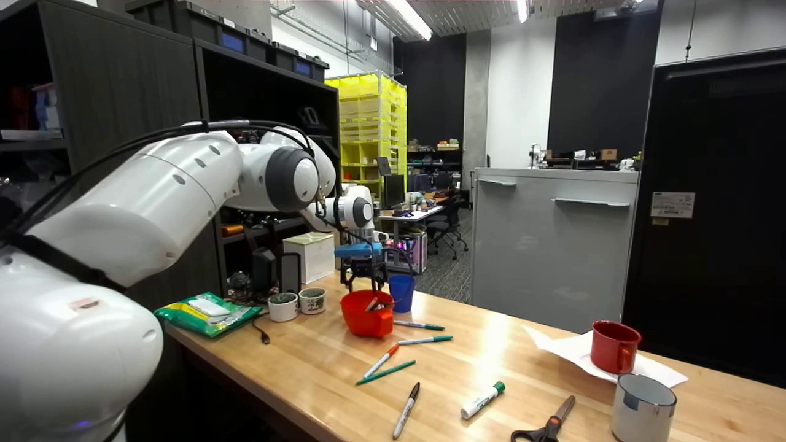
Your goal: Put one green pen in the orange bowl.
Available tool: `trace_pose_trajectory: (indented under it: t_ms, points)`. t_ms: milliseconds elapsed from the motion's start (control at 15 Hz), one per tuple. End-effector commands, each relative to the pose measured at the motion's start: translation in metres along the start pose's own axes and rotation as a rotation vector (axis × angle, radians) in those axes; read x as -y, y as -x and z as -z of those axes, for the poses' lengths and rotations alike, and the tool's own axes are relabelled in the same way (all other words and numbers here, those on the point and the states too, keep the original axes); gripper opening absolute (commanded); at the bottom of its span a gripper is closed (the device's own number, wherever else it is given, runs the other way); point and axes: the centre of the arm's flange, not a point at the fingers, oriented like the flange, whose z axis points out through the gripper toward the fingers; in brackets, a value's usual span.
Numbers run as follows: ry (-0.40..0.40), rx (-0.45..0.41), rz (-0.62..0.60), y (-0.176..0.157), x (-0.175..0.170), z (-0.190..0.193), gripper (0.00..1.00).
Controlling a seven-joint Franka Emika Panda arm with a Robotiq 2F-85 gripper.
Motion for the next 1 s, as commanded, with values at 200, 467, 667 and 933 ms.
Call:
trace_pose_trajectory:
  t_ms: [200, 467, 667, 933]
  points:
    - [-0.028, 0.0, 0.053, -0.034, 0.016, -0.015, 1.0]
    - [-0.035, -0.001, 0.055, -0.047, 0.028, -0.022, 0.75]
    - [-0.041, 0.008, 0.056, -0.053, 0.036, -0.02, 0.62]
    - [-0.041, 0.014, 0.063, -0.06, 0.049, -0.017, 0.32]
